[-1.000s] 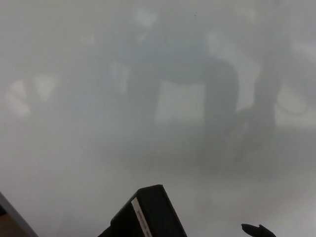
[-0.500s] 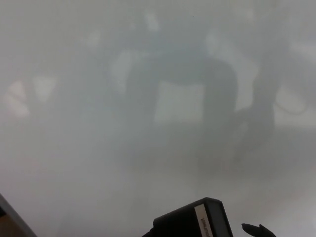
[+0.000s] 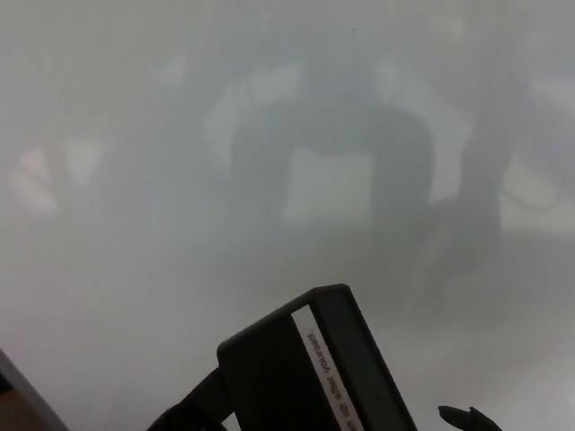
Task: A magnetic marker holder is on the left hand side of the white board, the robot put the index and middle finger into the opening of the container and pull off the magnetic holder and hand it to a human on the left hand side.
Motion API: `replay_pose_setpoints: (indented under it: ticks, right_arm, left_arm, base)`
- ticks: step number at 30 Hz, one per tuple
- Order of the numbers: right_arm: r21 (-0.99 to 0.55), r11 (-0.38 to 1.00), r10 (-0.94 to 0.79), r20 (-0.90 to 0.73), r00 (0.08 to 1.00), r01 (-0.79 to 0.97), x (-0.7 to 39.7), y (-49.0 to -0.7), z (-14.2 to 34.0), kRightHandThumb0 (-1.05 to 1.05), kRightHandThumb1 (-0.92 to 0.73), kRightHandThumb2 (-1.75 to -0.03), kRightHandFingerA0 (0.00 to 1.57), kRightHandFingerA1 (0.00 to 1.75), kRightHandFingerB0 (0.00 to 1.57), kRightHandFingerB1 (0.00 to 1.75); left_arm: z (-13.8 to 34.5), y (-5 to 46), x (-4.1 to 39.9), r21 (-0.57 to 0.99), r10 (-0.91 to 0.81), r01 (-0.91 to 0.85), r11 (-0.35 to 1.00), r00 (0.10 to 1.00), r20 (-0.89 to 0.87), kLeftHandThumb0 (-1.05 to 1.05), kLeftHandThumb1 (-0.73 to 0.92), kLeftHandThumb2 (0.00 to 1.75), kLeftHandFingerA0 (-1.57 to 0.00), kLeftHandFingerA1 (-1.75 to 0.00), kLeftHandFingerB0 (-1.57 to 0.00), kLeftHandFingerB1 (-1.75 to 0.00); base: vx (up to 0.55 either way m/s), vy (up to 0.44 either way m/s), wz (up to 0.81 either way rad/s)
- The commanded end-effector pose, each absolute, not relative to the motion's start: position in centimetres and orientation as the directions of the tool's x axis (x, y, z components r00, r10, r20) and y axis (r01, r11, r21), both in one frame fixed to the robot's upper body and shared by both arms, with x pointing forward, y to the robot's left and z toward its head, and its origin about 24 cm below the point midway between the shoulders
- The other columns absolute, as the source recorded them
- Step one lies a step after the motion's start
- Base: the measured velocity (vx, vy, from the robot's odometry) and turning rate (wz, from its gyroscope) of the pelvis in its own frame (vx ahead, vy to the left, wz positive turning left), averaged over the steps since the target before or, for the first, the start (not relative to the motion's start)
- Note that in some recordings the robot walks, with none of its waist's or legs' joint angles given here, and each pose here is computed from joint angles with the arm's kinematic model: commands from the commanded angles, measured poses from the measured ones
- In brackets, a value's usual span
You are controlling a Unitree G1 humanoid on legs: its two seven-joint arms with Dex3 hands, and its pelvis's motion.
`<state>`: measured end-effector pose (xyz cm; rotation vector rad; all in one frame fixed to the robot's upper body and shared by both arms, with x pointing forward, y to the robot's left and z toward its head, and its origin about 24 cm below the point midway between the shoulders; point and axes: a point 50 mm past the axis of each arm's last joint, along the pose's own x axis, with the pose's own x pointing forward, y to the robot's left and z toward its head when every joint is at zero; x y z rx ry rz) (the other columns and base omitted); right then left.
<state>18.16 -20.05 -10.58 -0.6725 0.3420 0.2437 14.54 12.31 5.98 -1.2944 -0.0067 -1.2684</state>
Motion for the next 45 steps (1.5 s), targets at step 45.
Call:
replay_pose_setpoints:
  ticks: [45]
  right_arm:
    - [-0.635, 0.68, 0.092, -0.423, 0.901, -0.368, 17.9, -20.7, -11.0, -0.48, -0.69, -0.6, 0.89, 0.53, 0.25, 0.3]
  left_arm:
    - [7.5, 27.8, 14.7, -0.492, -0.371, 0.868, -0.072, 0.435, 0.82, -0.99, 0.46, 0.86, -0.37, -0.38, -0.28, -0.41]
  base:
    - [0.0, 0.0, 0.0]
